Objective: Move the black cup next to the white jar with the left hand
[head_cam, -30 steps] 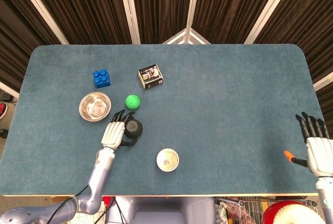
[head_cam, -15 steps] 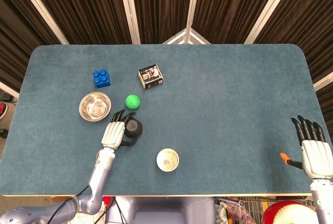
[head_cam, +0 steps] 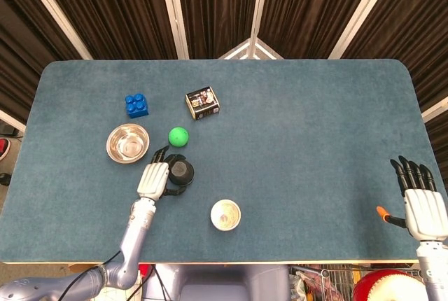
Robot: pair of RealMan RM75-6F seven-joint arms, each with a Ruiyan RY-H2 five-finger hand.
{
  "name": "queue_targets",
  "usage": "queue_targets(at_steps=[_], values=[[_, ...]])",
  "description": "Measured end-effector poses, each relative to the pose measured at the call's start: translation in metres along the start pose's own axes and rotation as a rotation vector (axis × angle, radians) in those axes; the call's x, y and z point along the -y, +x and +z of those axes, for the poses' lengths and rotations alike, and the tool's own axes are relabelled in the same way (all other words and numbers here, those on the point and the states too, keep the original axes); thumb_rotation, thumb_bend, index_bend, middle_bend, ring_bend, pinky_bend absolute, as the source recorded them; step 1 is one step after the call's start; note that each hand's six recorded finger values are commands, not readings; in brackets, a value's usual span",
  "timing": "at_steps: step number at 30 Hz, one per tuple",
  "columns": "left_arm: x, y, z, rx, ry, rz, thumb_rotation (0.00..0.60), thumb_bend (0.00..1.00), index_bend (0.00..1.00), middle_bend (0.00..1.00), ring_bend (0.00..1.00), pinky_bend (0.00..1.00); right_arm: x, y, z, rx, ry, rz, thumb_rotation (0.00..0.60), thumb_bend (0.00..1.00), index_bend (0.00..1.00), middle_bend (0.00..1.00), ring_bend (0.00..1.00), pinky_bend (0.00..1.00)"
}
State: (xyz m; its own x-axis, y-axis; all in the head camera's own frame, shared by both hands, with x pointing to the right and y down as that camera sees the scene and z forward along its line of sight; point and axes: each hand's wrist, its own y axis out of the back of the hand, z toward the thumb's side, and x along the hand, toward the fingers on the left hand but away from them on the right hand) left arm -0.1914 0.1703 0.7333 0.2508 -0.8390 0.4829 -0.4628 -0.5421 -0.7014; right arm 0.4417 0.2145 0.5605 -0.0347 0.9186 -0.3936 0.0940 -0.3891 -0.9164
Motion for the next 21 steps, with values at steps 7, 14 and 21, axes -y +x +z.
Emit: queue_targets(at_steps=[7, 14, 21], values=[[-0.029, -0.014, 0.042, 0.115, -0.025, 0.057, 0.6, 0.46, 0.4, 0.41, 0.0, 0.0, 0.0, -0.003, 0.004, -0.005, -0.004, -0.002, 0.6, 0.19, 0.03, 0.0, 0.02, 0.01], [-0.062, -0.033, 0.081, 0.28, 0.151, 0.194, 0.6, 0.46, 0.4, 0.42, 0.0, 0.0, 0.0, -0.005, 0.006, -0.008, -0.011, -0.002, 0.6, 0.18, 0.03, 0.0, 0.02, 0.01], [-0.087, -0.052, 0.102, 0.439, 0.398, 0.401, 0.6, 0.46, 0.41, 0.43, 0.0, 0.0, -0.001, 0.009, 0.0, -0.008, -0.021, 0.002, 0.6, 0.18, 0.03, 0.0, 0.02, 0.01]])
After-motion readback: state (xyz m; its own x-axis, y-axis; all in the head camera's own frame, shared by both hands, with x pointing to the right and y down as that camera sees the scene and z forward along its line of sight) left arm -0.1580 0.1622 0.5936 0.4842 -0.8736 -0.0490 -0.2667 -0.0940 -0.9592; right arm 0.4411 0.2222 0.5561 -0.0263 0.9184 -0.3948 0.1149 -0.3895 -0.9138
